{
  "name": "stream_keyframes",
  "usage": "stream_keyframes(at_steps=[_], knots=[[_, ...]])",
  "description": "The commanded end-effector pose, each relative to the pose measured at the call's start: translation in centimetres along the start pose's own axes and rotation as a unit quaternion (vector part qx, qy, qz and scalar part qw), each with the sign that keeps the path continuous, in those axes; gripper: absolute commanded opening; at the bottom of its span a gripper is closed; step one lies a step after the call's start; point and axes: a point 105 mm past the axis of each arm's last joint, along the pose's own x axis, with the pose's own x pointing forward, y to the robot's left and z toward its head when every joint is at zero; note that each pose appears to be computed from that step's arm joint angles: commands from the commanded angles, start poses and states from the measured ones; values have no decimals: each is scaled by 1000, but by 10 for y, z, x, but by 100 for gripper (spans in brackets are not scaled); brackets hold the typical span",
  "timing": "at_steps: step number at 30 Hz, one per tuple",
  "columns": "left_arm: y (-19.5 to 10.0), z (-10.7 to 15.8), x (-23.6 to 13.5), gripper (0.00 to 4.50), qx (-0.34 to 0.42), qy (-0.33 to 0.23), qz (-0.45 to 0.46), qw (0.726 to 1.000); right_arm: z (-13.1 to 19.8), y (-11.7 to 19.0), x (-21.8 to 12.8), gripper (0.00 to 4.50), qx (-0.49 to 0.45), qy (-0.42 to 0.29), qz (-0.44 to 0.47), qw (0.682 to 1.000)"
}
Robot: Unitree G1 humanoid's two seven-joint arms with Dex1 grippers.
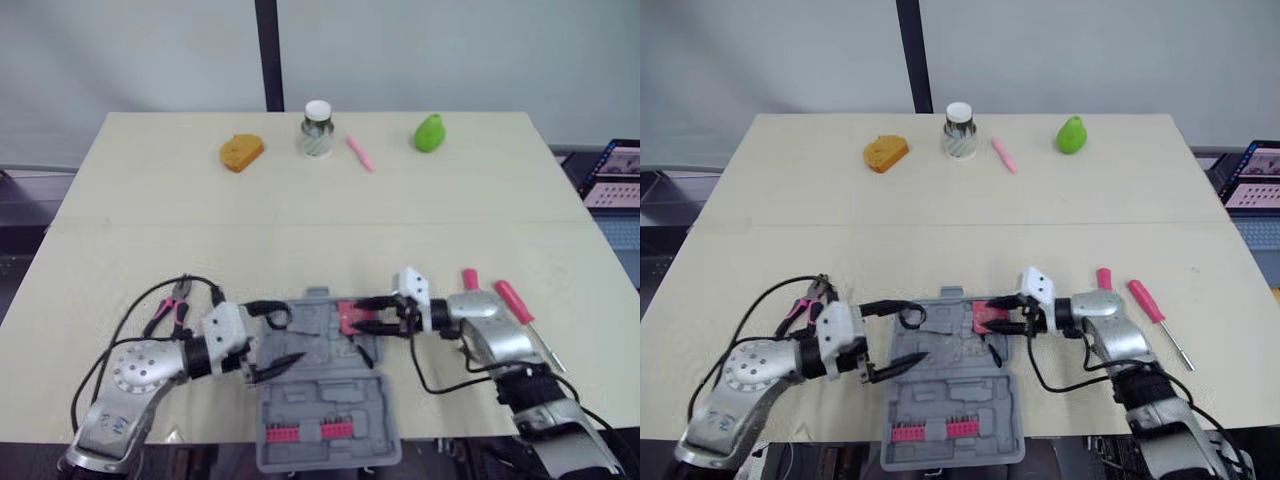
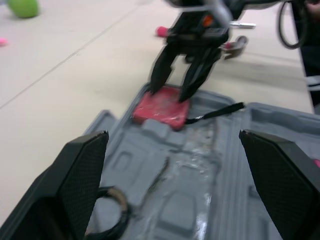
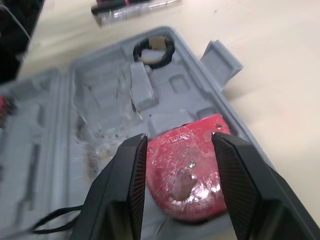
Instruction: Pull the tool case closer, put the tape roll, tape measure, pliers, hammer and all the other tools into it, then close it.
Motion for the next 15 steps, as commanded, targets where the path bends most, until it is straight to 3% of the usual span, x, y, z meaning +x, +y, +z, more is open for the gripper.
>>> stream_keyframes(at_steps=[1,4,11,15], knots=[[27,1,-36,450,-17,14,83,996,29,-11,-55,297,7,-26,-71,997],[46,-18,-82,450,-45,65,148,986,17,-15,-112,443,35,15,-144,989],[72,-41,-188,450,-68,150,282,945,-25,-24,-231,443,103,90,-322,937],[78,-47,-218,450,-65,170,308,934,-45,-28,-269,443,126,97,-388,908]])
